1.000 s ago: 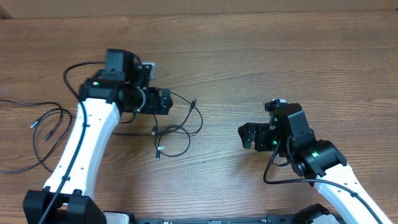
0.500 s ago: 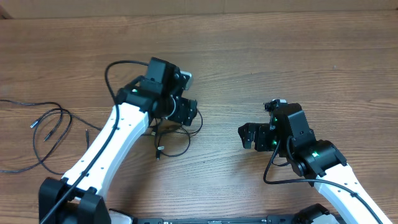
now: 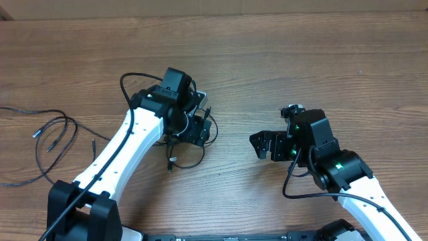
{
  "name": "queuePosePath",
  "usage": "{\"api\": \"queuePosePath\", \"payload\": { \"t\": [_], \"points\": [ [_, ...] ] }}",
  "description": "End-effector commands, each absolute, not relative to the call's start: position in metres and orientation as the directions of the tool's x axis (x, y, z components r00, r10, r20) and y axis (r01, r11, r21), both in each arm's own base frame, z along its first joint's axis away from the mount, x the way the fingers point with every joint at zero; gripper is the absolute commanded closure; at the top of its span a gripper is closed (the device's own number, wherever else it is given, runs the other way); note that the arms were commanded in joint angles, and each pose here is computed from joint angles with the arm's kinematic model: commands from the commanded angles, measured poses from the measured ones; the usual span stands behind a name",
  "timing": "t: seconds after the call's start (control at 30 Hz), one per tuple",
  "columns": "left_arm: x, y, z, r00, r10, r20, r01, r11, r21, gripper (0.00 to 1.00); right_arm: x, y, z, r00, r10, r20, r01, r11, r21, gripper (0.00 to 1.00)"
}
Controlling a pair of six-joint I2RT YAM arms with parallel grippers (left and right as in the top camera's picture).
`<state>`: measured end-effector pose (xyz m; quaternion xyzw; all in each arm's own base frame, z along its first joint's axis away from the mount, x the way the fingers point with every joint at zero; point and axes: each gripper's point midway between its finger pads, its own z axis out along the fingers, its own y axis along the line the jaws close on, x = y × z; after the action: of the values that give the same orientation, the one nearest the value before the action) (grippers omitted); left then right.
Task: Untangle cables
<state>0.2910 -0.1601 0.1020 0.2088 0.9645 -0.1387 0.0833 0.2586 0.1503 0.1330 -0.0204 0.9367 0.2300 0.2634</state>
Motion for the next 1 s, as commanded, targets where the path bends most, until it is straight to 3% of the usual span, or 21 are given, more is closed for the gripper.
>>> {"api": "queuePosePath", "payload": {
  "t": [0.0, 0.1, 0.33, 0.5, 0.6, 0.77, 0.97],
  "points": [
    [0.287, -0.163, 0.096, -0.819, 0.529, -0.225, 0.567, 0.807, -0.166, 0.17, 0.259, 0.153, 0.137, -0.858, 0.086, -0.506, -0.167, 0.885, 0.434, 0.01],
    [0.291, -0.158, 0.084, -0.789, 0.582, -0.194, 0.604, 0.793, -0.079, 0.17, 0.257, 0.153, 0.135, -0.861, 0.084, -0.501, -0.164, 0.887, 0.432, 0.01],
    [0.288, -0.170, 0.047, -0.726, 0.677, -0.120, 0.687, 0.722, -0.085, 0.15, 0.256, 0.152, 0.134, -0.865, 0.082, -0.495, -0.161, 0.888, 0.430, 0.01],
    [0.283, -0.169, 0.021, -0.708, 0.705, -0.040, 0.706, 0.706, -0.063, 0.21, 0.256, 0.152, 0.134, -0.865, 0.082, -0.496, -0.162, 0.888, 0.430, 0.01],
    [0.283, -0.169, 0.015, -0.712, 0.702, -0.022, 0.702, 0.711, -0.039, 0.36, 0.256, 0.152, 0.134, -0.865, 0.082, -0.495, -0.162, 0.888, 0.430, 0.01],
    [0.295, -0.163, 0.025, -0.746, 0.666, -0.016, 0.665, 0.746, 0.039, 0.96, 0.256, 0.152, 0.134, -0.865, 0.082, -0.496, -0.162, 0.888, 0.430, 0.01],
    [0.335, -0.147, 0.092, -0.827, 0.556, -0.086, 0.537, 0.825, 0.173, 0.96, 0.256, 0.152, 0.134, -0.866, 0.082, -0.494, -0.162, 0.888, 0.430, 0.01]
  ]
}}
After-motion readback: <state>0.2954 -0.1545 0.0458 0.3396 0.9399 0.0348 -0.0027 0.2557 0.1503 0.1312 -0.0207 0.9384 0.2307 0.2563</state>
